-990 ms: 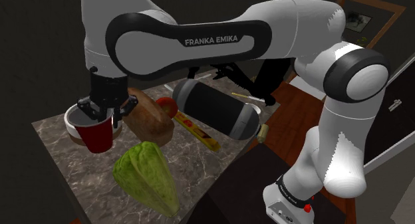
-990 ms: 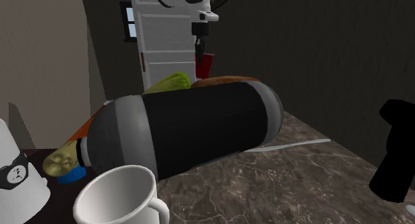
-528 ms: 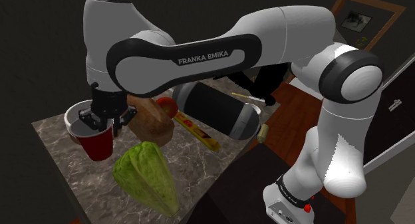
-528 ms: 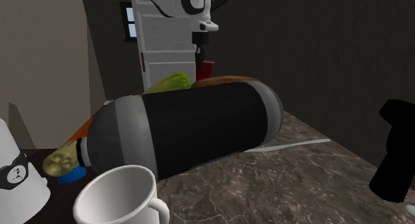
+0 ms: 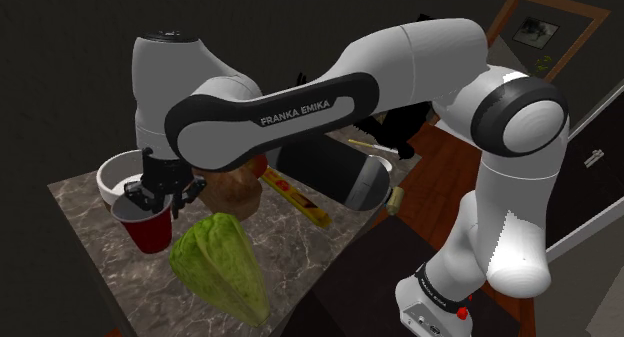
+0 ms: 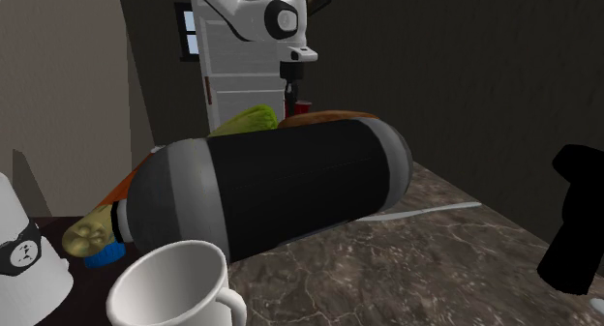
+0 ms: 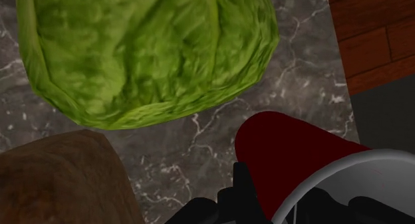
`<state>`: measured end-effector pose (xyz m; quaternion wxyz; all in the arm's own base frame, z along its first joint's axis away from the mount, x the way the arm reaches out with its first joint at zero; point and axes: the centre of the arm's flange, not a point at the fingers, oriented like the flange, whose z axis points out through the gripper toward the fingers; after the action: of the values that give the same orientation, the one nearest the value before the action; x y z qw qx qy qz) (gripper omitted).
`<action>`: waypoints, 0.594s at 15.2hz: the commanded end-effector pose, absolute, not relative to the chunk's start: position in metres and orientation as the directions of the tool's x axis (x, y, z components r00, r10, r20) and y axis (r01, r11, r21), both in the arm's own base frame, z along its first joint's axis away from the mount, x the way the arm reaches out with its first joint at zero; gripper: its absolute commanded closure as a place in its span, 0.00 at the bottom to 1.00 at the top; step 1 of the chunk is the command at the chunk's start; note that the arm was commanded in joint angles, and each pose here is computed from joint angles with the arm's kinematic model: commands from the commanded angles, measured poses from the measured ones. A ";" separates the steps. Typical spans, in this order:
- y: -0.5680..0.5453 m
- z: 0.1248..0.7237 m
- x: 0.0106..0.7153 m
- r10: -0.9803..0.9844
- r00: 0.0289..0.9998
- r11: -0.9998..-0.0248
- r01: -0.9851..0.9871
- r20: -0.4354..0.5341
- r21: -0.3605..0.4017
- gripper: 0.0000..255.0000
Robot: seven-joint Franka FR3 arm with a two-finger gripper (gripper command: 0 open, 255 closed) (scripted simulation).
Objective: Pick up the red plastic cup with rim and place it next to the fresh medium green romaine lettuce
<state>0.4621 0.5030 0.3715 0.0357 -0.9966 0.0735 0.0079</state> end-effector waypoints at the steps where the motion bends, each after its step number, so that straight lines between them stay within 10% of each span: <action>1: 0.503 0.369 0.462 -0.146 0.989 -0.987 -0.147 -0.020 -0.071 1.00; 7: 0.503 0.369 0.462 -0.146 0.989 -0.987 -0.147 -0.020 -0.071 1.00; 8: 0.503 0.369 0.462 -0.146 0.989 -0.987 -0.147 -0.020 -0.071 0.00; 9: 0.503 0.369 0.462 -0.146 0.989 -0.987 -0.147 -0.020 -0.071 0.00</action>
<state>0.4621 0.5033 0.3689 0.0362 -0.9966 0.0735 0.0075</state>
